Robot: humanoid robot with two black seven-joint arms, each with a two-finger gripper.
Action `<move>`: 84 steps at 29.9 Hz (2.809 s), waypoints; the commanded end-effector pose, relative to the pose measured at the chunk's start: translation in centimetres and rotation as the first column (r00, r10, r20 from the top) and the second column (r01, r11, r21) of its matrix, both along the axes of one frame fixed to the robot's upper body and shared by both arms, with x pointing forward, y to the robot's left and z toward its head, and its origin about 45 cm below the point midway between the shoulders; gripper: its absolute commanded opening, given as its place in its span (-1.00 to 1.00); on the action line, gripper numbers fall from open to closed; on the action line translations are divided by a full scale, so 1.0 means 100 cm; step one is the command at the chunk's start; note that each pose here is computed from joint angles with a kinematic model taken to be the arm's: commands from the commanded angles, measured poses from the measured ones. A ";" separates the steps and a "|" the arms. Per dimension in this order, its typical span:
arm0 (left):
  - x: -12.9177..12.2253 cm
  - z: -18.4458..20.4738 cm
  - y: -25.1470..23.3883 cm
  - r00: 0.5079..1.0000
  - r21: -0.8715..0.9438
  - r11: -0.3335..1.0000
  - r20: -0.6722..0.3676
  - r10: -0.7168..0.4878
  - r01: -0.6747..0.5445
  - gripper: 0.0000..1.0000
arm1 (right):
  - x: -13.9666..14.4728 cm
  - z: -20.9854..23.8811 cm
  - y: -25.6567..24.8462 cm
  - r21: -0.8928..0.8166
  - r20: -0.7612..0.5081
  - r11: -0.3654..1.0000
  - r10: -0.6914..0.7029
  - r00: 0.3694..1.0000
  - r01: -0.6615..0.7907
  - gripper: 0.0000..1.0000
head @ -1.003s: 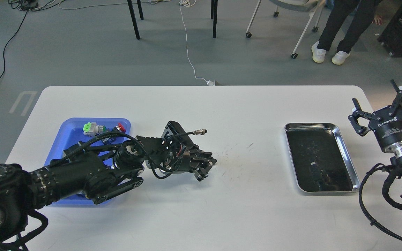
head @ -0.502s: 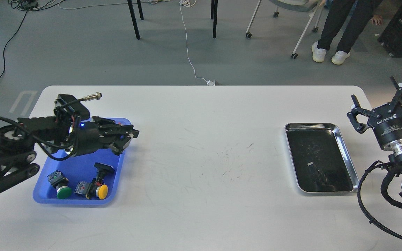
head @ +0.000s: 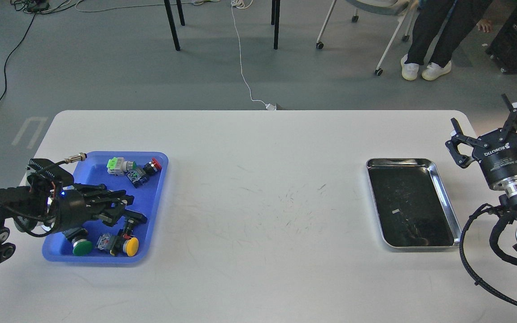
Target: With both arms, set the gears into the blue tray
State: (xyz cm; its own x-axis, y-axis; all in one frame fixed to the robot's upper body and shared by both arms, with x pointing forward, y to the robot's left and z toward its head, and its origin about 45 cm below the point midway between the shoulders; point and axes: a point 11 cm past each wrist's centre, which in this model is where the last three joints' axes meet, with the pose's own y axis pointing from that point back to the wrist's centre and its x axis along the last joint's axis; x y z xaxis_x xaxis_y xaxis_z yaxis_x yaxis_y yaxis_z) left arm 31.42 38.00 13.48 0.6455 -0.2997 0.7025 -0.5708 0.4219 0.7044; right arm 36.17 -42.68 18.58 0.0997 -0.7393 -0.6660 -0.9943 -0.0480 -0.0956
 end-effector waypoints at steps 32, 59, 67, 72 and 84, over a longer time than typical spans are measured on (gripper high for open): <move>0.002 -0.012 0.041 0.991 0.037 0.991 -0.019 0.130 -0.129 -0.64 | 0.001 0.002 0.001 -0.012 0.000 1.000 0.010 1.000 -0.010 0.99; 0.080 0.098 0.033 0.807 -0.742 0.493 -0.110 0.580 -0.455 0.95 | 0.055 0.080 0.019 -0.038 0.179 0.998 0.060 0.982 -0.054 0.99; 0.125 0.127 0.005 0.689 -0.852 -0.046 -0.452 0.566 -0.522 0.96 | 0.080 0.110 0.038 -0.036 0.208 0.998 0.059 0.976 -0.052 0.99; 0.143 0.152 -0.006 0.684 -0.811 -0.360 -0.583 0.439 -0.461 0.96 | 0.089 0.111 0.048 0.002 0.164 0.995 0.095 0.982 -0.097 0.99; 0.163 0.131 0.003 0.680 -0.424 -0.839 -0.727 0.090 -0.342 0.96 | 0.113 0.052 0.056 0.179 -0.005 0.984 -0.009 1.000 0.010 0.99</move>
State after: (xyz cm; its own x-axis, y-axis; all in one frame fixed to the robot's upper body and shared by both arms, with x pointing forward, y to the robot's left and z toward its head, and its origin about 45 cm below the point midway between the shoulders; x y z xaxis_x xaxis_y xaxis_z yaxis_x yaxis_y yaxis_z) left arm 47.52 38.31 27.52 0.0999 0.7559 -0.6470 -0.9907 0.0152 -0.1352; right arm 47.39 -37.25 24.74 0.1145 -0.6213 -0.7751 -0.9923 -0.0349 -0.1186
